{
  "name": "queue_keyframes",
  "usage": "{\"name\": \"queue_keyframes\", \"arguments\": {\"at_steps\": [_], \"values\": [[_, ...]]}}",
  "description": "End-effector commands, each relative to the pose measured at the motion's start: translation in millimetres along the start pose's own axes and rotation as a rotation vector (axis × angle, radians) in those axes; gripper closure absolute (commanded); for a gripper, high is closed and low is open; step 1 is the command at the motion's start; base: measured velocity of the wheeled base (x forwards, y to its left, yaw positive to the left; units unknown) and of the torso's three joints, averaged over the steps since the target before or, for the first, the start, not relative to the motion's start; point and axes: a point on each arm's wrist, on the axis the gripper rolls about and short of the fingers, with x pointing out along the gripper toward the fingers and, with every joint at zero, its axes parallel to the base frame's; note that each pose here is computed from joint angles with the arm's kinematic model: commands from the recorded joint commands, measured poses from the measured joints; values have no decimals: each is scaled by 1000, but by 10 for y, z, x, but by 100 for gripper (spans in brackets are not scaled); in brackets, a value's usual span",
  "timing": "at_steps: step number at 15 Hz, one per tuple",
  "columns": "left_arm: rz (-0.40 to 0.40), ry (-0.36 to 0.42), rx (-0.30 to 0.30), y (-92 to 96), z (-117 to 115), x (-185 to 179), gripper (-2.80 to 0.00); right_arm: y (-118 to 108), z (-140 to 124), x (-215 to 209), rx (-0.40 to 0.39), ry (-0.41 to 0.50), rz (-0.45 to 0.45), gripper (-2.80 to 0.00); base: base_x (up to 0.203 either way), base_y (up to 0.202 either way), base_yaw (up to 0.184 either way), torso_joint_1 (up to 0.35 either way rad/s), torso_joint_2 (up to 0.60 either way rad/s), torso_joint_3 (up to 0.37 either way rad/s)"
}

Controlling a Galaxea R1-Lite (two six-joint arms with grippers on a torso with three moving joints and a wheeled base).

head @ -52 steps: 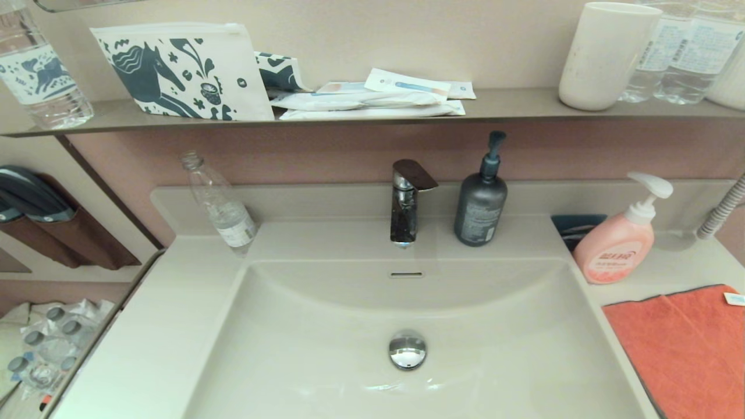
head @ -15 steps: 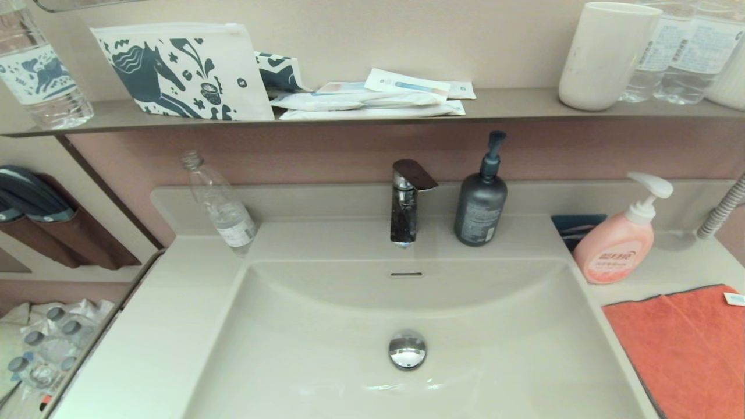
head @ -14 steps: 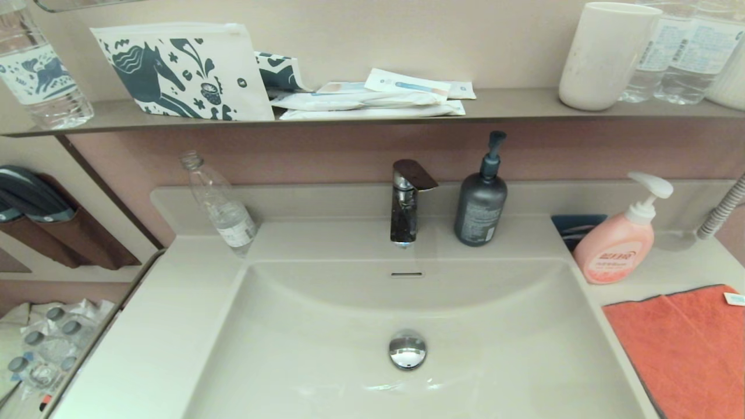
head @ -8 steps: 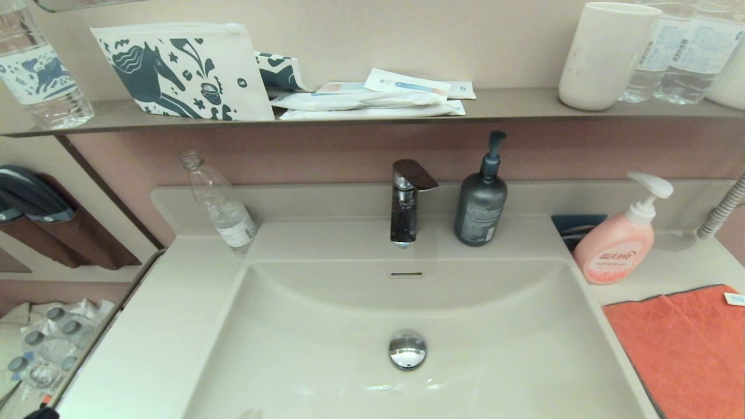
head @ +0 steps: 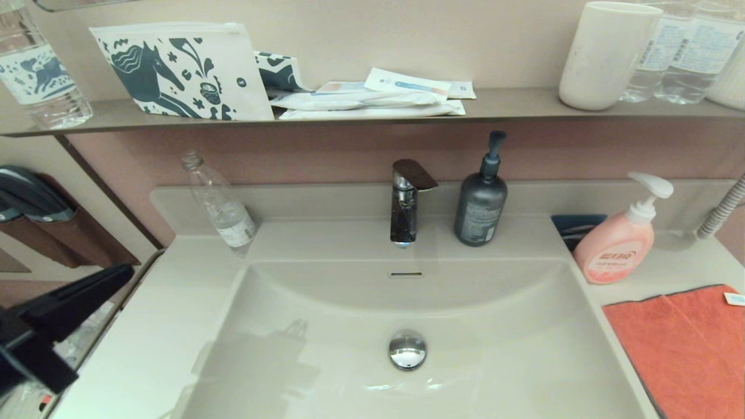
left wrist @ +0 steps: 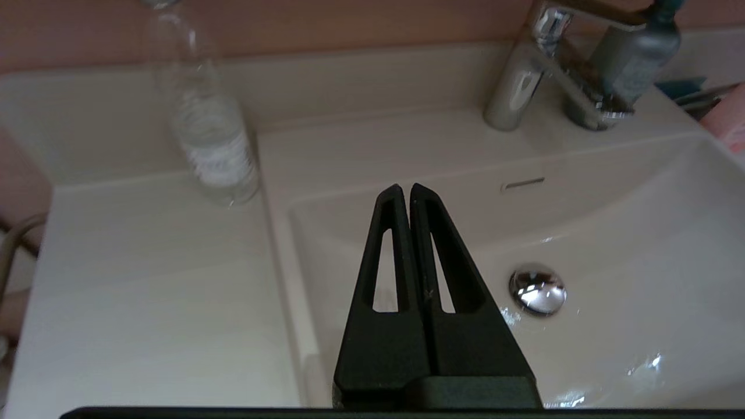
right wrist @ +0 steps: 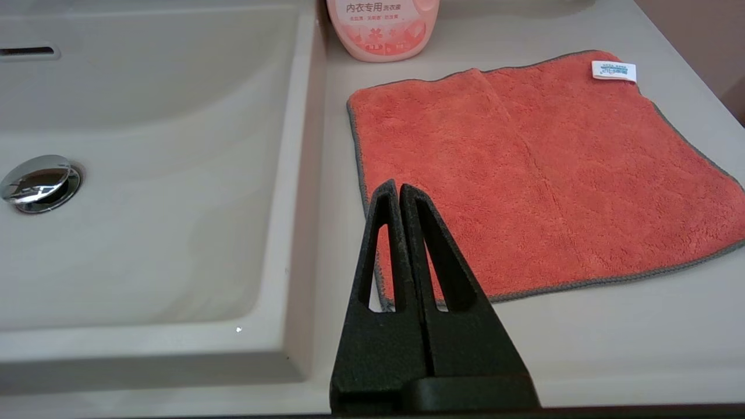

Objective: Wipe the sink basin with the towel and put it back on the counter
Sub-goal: Turn on the faucet

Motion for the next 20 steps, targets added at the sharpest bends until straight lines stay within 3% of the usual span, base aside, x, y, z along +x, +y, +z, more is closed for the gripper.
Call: {"name": "queue_keyframes", "arguments": {"at_steps": [1,4,7,9,14,16,20], "values": [[-74,53,-15,-63,91,489,0,0,0,0,0,0,0,0,0,0,0,0,0,0],[-123,61,-63,-408,218,862,0,0,-1,0,0,0,0,0,0,0,0,0,0,0],[-133,70,-87,-625,246,1227,0,0,-1,0,0,0,0,0,0,0,0,0,0,0],[-150,62,-88,-749,157,1456,0,0,-1,0,0,0,0,0,0,0,0,0,0,0],[-141,-20,-102,-1337,27,1654,0,0,-1,0,0,0,0,0,0,0,0,0,0,0],[-132,-38,-95,-1442,59,1730,0,0,-1,0,0,0,0,0,0,0,0,0,0,0],[-169,9,-36,-1649,-124,1873,0,0,-1,0,0,0,0,0,0,0,0,0,0,0]]}}
